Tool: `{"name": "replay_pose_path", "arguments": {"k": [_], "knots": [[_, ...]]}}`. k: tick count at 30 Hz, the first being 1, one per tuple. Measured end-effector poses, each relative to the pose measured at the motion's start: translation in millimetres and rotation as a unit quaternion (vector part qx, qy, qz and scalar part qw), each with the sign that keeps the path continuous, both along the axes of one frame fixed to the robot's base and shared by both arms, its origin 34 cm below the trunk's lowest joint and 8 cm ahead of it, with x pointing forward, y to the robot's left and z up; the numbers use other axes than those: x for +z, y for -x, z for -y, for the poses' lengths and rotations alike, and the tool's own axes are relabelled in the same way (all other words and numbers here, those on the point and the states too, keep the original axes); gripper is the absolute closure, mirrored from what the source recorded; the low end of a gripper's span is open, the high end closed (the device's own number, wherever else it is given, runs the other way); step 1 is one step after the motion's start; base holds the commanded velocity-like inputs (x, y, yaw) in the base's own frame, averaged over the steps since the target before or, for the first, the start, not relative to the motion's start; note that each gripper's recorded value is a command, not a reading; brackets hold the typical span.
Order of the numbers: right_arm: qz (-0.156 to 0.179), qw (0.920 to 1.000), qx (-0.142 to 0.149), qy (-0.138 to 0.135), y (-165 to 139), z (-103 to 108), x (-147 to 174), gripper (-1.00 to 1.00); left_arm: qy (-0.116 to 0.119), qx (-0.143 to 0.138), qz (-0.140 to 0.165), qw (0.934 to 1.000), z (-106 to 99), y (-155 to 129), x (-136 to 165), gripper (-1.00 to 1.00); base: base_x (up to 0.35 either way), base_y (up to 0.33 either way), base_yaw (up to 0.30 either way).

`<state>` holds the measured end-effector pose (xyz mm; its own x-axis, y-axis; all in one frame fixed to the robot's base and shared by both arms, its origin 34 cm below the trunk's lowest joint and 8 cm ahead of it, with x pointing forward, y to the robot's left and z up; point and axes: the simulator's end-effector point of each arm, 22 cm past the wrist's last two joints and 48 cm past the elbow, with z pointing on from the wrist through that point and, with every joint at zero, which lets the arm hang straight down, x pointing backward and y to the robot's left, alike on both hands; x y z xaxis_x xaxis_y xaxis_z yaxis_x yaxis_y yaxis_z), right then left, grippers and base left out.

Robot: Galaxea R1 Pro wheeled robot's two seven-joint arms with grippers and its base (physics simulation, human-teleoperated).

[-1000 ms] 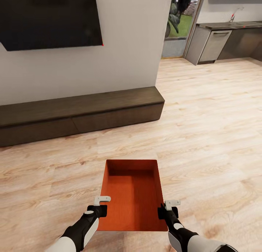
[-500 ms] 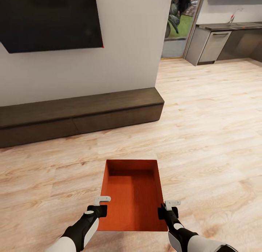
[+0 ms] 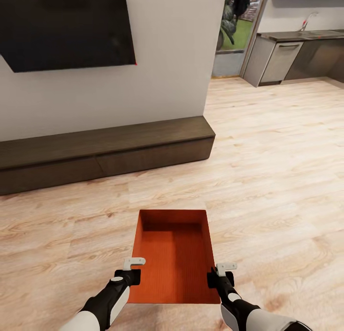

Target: Move the two storage containers from the living room to the garage. In the garage, place one container on the floor and stack the other container on top of it (either order is fine).

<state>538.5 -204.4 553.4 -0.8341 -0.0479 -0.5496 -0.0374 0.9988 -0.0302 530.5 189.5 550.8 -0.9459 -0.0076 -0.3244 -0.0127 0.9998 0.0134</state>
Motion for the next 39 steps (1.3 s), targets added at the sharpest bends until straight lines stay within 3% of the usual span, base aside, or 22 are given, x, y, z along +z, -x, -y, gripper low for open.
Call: {"name": "replay_pose_path", "arguments": {"k": [39], "knots": [[0.013, 0.9999, -0.001, 0.000, -6, 0, 25, 1.00, 0.000, -0.001, 0.013, 0.9999, 0, -7, 25, 1.00, 0.000, 0.000, 0.000]]}}
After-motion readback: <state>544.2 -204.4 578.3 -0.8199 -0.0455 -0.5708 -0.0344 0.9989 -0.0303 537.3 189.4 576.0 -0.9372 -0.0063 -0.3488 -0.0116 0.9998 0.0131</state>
